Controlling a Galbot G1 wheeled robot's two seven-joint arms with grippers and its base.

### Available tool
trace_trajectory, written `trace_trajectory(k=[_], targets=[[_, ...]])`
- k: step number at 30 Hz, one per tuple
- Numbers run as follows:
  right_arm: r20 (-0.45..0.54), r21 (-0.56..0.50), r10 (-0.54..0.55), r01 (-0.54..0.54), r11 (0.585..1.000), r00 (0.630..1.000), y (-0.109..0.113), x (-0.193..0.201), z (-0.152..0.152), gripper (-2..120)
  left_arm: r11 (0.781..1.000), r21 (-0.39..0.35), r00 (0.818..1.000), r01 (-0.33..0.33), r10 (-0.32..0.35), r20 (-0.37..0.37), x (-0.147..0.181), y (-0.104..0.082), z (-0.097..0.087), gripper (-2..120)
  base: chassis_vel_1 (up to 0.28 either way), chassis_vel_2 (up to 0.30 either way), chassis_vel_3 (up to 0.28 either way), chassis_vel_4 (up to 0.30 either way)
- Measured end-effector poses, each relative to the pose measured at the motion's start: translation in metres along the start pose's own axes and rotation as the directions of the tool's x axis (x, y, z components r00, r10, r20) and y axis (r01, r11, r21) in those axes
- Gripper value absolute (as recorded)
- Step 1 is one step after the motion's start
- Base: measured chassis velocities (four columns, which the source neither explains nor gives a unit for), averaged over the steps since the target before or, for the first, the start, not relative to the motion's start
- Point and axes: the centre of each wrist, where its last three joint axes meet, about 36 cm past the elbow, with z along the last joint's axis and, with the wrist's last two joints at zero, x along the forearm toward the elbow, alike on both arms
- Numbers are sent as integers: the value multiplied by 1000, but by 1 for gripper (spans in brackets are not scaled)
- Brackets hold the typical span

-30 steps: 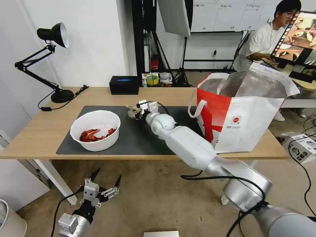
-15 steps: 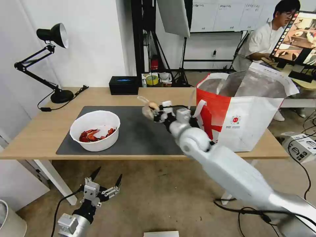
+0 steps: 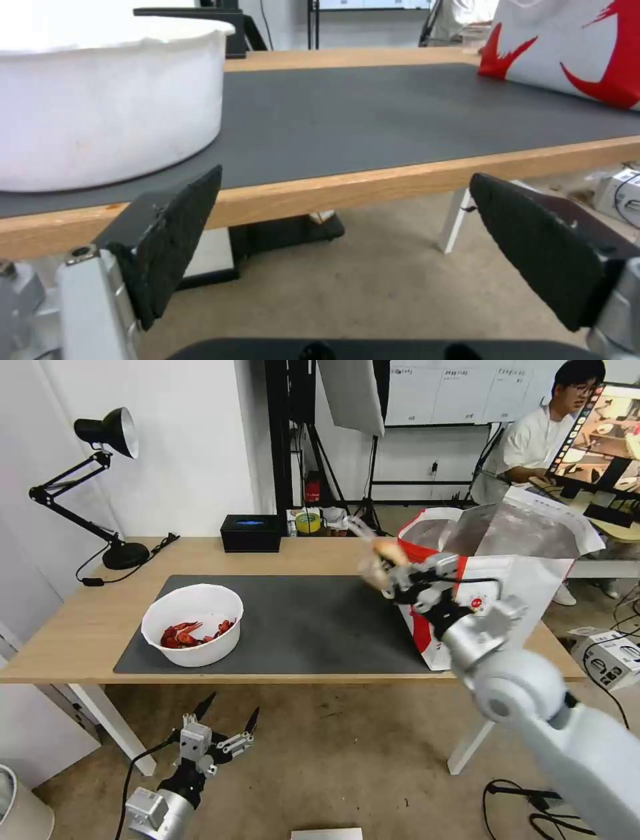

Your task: Pick up the trash from the table and place it into the takeout bag.

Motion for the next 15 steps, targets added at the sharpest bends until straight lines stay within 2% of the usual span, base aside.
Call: trace_trajectory(k=[4, 7, 8, 10, 15], targets=[[24, 44, 68, -69, 997, 997, -12, -2, -4, 7, 1000, 2, 1000, -8, 8, 0, -1, -2, 0, 100, 0, 0, 0, 0], [32, 78, 173, -175, 981, 984, -35, -7, -5, 7, 1000, -1, 1000, -18, 18, 2, -3, -2, 0, 100, 0, 0, 0, 0], [32, 78, 173, -175, 981, 984, -35, -7, -5, 7, 1000, -1, 1000, -18, 18, 2, -3, -2, 0, 100, 0, 0, 0, 0], [35, 94, 255, -258, 962, 966, -55, -12, -4, 6, 1000, -4, 1000, -24, 24, 2, -3, -2, -1, 100, 0, 0, 0, 0], [28, 69, 336, -337, 939, 942, -71, -19, -7, 6, 999, -8, 999, -33, 33, -4, -3, -4, 0, 100, 0, 0, 0, 0]])
